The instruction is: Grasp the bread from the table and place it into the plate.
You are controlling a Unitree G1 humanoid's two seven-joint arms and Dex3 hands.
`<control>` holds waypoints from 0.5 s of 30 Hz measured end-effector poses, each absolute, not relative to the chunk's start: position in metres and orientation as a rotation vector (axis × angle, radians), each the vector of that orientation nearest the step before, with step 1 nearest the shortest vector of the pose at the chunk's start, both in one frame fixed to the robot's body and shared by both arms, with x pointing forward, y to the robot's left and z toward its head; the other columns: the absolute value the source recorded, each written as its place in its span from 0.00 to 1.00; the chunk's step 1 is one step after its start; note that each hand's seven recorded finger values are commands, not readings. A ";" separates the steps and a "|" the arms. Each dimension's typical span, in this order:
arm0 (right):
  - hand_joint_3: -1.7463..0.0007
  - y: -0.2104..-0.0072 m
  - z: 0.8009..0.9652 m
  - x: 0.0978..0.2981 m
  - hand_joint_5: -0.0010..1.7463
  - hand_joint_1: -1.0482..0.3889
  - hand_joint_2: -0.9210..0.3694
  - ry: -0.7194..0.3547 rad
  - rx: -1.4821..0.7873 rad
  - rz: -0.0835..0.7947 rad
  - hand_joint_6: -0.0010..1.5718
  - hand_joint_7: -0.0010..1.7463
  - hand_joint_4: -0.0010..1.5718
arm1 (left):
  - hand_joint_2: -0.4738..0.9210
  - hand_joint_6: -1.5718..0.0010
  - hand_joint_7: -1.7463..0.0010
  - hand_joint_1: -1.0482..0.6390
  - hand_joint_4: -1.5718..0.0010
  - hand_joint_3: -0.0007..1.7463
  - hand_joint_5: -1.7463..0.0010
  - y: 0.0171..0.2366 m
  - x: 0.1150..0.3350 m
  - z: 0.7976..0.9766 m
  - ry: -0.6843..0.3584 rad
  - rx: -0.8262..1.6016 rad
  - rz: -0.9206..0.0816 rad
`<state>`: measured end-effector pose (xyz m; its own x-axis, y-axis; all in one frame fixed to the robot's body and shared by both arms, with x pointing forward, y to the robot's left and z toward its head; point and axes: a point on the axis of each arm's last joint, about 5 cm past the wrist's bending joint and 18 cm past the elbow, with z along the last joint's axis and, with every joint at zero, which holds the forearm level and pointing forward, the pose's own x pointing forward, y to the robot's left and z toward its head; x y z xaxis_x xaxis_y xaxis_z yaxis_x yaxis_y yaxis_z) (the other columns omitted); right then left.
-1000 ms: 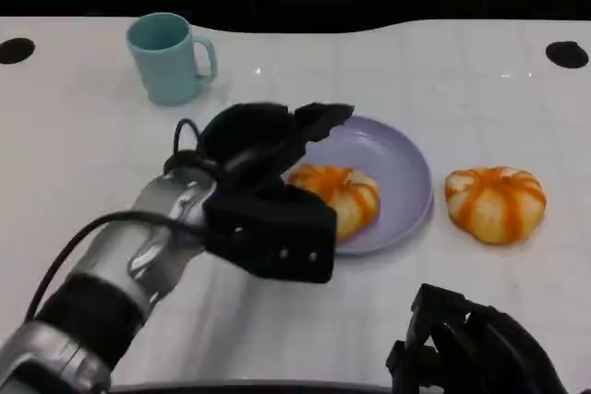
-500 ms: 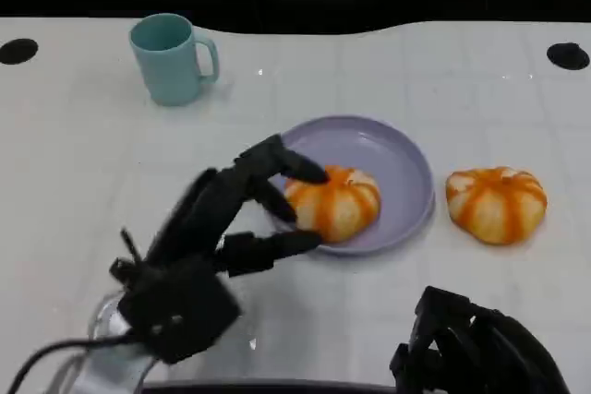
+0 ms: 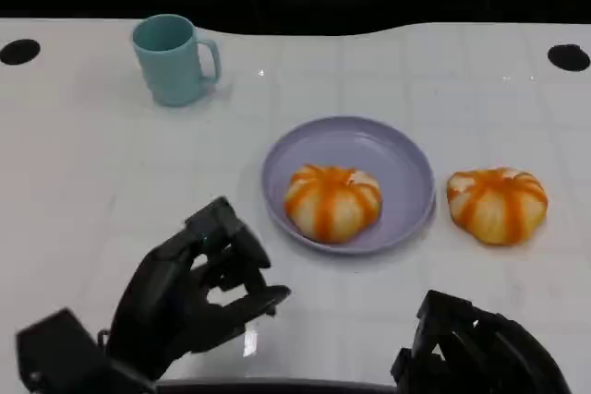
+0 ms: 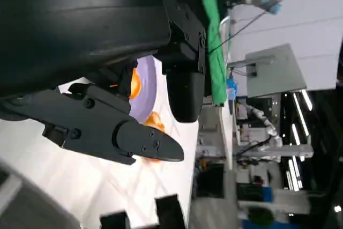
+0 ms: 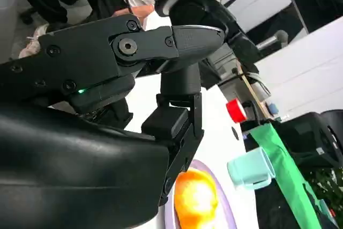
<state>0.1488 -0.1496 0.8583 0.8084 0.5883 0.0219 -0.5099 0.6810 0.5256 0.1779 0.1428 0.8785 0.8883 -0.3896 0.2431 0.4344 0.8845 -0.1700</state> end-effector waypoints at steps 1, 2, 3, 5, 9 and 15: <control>0.86 -0.150 0.858 0.149 0.92 0.24 0.00 0.153 0.542 0.620 0.47 0.78 0.54 | 0.97 0.69 0.00 0.51 0.57 0.07 0.00 0.145 0.175 0.878 -0.183 -0.256 -0.438; 0.87 -0.150 0.858 0.149 0.91 0.24 0.00 0.154 0.541 0.620 0.47 0.78 0.54 | 0.97 0.69 0.00 0.52 0.57 0.07 0.00 0.147 0.173 0.878 -0.164 -0.281 -0.445; 0.87 -0.150 0.858 0.149 0.91 0.24 0.00 0.156 0.542 0.622 0.47 0.78 0.54 | 0.97 0.69 0.00 0.52 0.57 0.07 0.00 0.147 0.170 0.877 -0.142 -0.301 -0.451; 0.87 -0.150 0.859 0.148 0.91 0.23 0.00 0.158 0.539 0.624 0.48 0.78 0.54 | 0.98 0.68 0.00 0.52 0.56 0.08 0.00 0.148 0.165 0.875 -0.097 -0.334 -0.460; 0.86 -0.152 0.860 0.147 0.92 0.24 0.00 0.163 0.532 0.624 0.48 0.78 0.55 | 0.98 0.70 0.00 0.50 0.57 0.09 0.00 0.147 0.157 0.869 -0.036 -0.384 -0.466; 0.85 -0.156 0.861 0.144 0.92 0.24 0.00 0.159 0.534 0.625 0.47 0.78 0.54 | 0.95 0.70 0.00 0.47 0.56 0.09 0.00 0.142 0.148 0.864 0.000 -0.458 -0.481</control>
<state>0.1442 -0.1559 0.8606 0.8042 0.5942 0.0160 -0.5140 0.6816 0.5208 0.1484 0.1425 0.8636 0.8886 -0.4462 0.1066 0.4463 0.7873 -0.4253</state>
